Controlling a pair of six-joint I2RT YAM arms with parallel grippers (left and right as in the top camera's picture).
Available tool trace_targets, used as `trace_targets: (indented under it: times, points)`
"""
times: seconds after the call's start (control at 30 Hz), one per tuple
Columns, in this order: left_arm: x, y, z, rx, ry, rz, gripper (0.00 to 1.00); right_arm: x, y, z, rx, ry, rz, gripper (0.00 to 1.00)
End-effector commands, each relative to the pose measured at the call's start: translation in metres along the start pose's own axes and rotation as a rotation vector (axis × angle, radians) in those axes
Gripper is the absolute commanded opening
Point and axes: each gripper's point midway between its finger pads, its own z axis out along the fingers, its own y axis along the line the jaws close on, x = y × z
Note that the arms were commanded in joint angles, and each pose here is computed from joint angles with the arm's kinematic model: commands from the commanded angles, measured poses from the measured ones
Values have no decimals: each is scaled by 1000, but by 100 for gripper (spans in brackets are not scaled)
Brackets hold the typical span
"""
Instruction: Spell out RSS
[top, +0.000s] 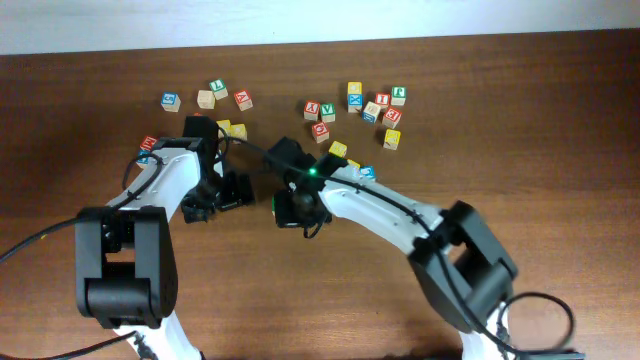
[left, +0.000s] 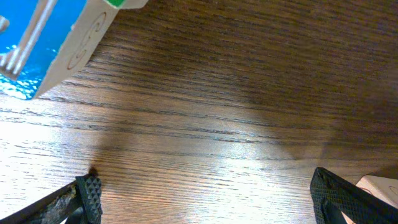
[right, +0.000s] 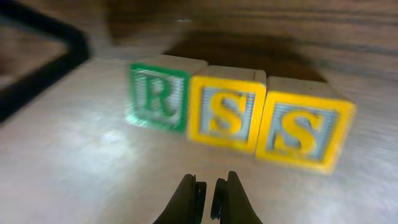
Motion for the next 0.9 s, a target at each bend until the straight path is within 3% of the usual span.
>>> trace_targets:
  times: [0.0,0.23,0.37,0.57,0.83,0.87]
  points:
    - [2,6,7,-12,15,-10,99,-20,5,-52,-67,-79,26,4]
    - [2,6,7,-12,15,-10,99,-37,-79,-75,44,-31,107,4]
    - [3,6,7,-12,15,-10,99,-39,-103,-73,66,-13,154,4]
    - [-3,2,7,8,-5,-8,99,-27,-101,-50,58,-4,133,4]
    - [9,-43,1,267,66,-1,99,-9,-79,-29,24,14,67,4]
    - [9,-44,1,264,66,4,93,-8,-72,-26,16,7,63,4]
